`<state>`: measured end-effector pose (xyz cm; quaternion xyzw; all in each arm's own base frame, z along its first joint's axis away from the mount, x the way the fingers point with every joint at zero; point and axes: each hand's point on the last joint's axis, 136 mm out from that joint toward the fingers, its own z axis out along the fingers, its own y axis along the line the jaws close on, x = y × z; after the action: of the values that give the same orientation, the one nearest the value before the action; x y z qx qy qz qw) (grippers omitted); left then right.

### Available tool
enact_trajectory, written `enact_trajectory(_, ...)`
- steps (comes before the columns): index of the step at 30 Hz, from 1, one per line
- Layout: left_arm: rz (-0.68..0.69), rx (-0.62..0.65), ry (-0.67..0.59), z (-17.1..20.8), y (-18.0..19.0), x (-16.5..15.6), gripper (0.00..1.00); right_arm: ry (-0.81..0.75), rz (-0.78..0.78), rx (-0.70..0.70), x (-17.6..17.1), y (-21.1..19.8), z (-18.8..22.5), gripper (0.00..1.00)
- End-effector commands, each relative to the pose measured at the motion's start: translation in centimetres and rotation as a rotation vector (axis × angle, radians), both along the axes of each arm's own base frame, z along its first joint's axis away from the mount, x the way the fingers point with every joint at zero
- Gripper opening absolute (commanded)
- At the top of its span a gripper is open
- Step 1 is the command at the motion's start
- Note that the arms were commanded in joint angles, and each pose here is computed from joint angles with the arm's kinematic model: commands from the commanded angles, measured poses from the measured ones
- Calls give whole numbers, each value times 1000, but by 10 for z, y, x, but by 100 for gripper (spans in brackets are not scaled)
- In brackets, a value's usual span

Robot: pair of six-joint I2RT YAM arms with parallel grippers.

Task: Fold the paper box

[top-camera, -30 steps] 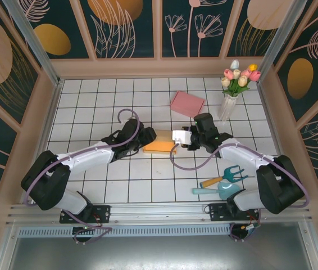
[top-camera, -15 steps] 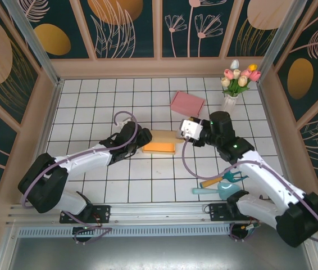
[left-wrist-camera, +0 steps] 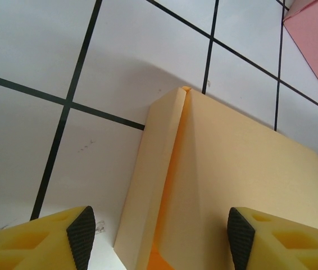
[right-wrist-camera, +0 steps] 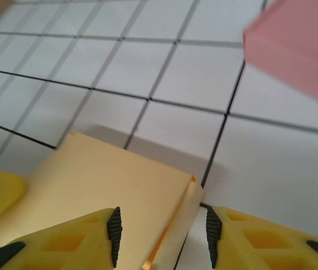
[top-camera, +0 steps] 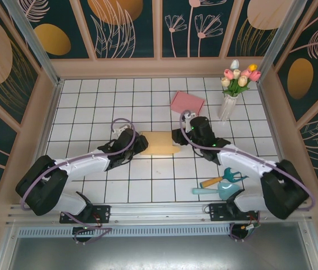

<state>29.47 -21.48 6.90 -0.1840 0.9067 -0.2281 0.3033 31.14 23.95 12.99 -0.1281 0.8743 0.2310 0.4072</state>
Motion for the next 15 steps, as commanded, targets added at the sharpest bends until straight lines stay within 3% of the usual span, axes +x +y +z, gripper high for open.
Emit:
enact_trajectory(1,11,31,-20,0,8,-2,67,-3,-158,39,13,3,-5,48)
enact_trajectory(11,10,72,41,-23,11,-6,70,96,-173,-90,13,15,-77,50)
enact_trajectory(15,66,135,48,-12,23,-3,73,106,-187,-121,11,15,-88,51)
